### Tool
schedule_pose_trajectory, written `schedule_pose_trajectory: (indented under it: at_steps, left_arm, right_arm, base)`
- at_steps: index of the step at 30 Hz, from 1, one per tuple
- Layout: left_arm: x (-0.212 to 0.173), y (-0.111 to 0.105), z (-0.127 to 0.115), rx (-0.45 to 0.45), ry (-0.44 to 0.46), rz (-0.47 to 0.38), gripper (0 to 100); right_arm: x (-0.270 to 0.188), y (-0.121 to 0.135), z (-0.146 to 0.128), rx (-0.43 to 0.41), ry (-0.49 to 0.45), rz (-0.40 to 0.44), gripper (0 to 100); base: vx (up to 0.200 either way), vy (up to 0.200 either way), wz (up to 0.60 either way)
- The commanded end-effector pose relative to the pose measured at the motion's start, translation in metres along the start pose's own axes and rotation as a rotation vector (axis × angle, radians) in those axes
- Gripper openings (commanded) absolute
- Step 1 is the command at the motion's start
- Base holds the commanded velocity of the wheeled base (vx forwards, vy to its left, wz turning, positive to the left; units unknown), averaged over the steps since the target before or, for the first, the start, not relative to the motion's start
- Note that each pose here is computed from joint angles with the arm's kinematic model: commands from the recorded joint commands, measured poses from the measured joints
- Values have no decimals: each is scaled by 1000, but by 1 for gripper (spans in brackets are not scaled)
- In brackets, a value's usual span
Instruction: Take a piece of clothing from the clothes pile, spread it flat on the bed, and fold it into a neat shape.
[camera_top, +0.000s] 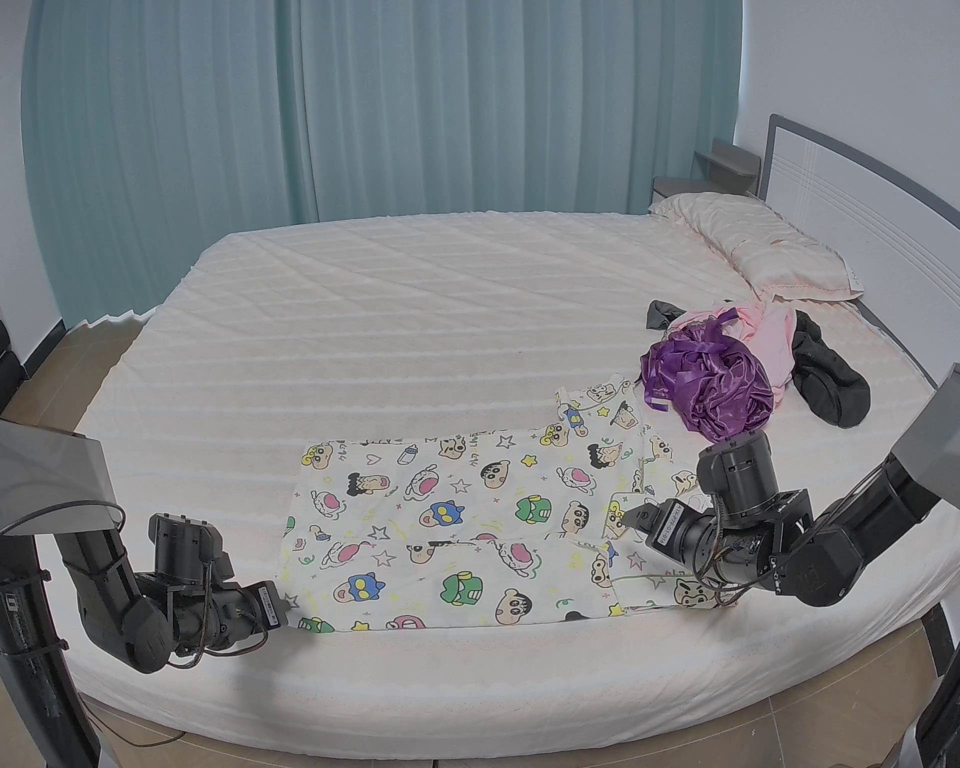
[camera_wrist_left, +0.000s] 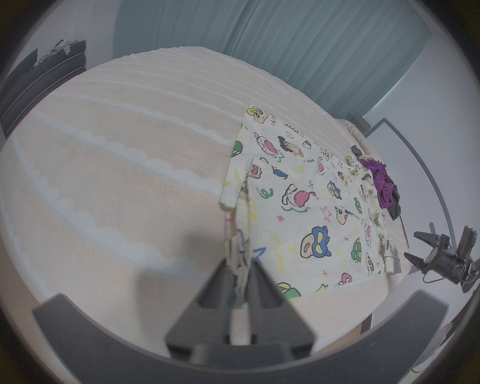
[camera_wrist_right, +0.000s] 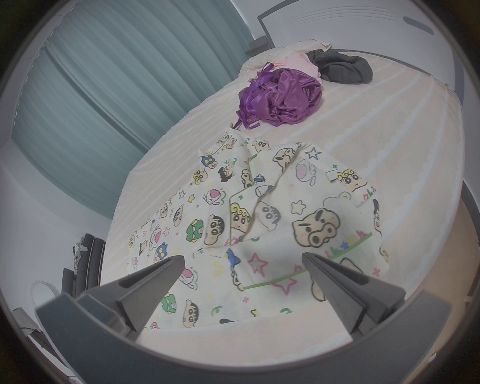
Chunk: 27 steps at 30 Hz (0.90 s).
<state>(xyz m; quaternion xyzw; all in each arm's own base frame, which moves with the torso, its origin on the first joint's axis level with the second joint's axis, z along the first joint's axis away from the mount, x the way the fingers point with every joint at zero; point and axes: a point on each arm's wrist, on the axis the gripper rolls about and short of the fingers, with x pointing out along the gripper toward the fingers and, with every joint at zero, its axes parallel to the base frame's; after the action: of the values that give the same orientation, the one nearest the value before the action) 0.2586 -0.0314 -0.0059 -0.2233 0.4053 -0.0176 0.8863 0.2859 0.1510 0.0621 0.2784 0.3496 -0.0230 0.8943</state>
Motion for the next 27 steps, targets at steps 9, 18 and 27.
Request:
schedule_pose_trajectory:
  at_steps: [9, 18, 27]
  left_arm:
    - [-13, 4, -14, 28, 41, 35, 0]
    - [-12, 3, -18, 35, 60, 37, 100]
    - [-22, 5, -8, 19, 2, 33, 100]
  right_arm:
    - [4, -13, 4, 11, -3, -43, 100]
    - [3, -27, 8, -17, -14, -95, 100]
    - [0, -37, 9, -41, -13, -125, 100]
  base:
    - [0, 0, 0]
    - [0, 0, 0]
    - [0, 0, 0]
